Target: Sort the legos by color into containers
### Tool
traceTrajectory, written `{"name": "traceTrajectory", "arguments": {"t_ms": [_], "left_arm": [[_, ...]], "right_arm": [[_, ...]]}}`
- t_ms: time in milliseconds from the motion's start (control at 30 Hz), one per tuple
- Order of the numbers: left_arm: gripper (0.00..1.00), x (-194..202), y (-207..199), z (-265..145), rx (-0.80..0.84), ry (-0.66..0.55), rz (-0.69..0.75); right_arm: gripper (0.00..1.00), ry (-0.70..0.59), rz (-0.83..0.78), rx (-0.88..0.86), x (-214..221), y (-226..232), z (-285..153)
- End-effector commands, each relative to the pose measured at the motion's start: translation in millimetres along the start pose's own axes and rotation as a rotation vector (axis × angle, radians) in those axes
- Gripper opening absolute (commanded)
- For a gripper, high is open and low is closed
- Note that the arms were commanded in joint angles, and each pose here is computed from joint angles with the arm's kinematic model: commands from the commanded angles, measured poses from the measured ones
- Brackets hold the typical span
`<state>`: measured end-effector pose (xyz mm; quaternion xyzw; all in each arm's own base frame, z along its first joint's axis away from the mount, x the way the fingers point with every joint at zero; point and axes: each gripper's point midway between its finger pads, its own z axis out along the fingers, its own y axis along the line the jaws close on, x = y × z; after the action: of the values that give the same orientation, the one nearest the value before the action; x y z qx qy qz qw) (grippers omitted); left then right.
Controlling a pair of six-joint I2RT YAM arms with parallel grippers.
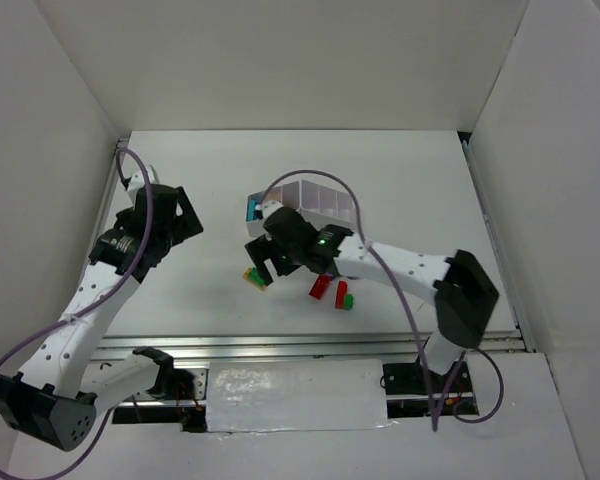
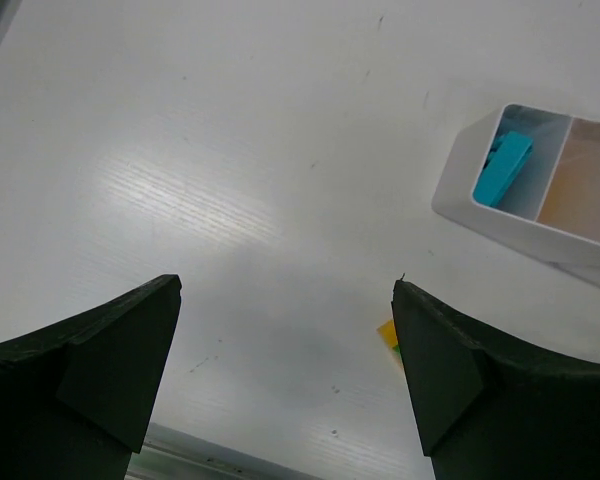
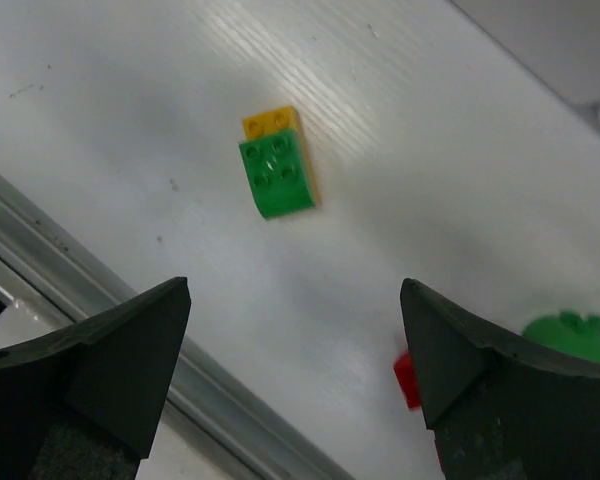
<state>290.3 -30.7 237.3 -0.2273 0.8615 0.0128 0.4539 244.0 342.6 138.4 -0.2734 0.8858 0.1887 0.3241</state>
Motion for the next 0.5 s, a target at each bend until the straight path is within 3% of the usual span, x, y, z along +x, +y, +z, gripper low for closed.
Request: {"name": "traceTrajectory", "arguments": {"t_ms": [0, 167, 333, 467], "left_arm": [[1.00, 6, 17, 0, -0.023, -0.031, 0.033], [1.00, 9, 22, -3, -0.001, -0.066, 0.014], [1.00, 6, 27, -5, -0.023, -0.072, 0.005], [0.99, 10, 22, -4, 0.010, -0.058, -0.006]], "right_arm": [[0.91, -0.001, -0.087, 0.019, -26, 7, 37], [0.84, 0.089, -0.148, -0.042, -19, 24, 77], [0.80, 0.120, -0.158, -0.068, -8, 29, 91], [0.70, 0.148, -0.172, -0.072, 8, 33, 102]]}}
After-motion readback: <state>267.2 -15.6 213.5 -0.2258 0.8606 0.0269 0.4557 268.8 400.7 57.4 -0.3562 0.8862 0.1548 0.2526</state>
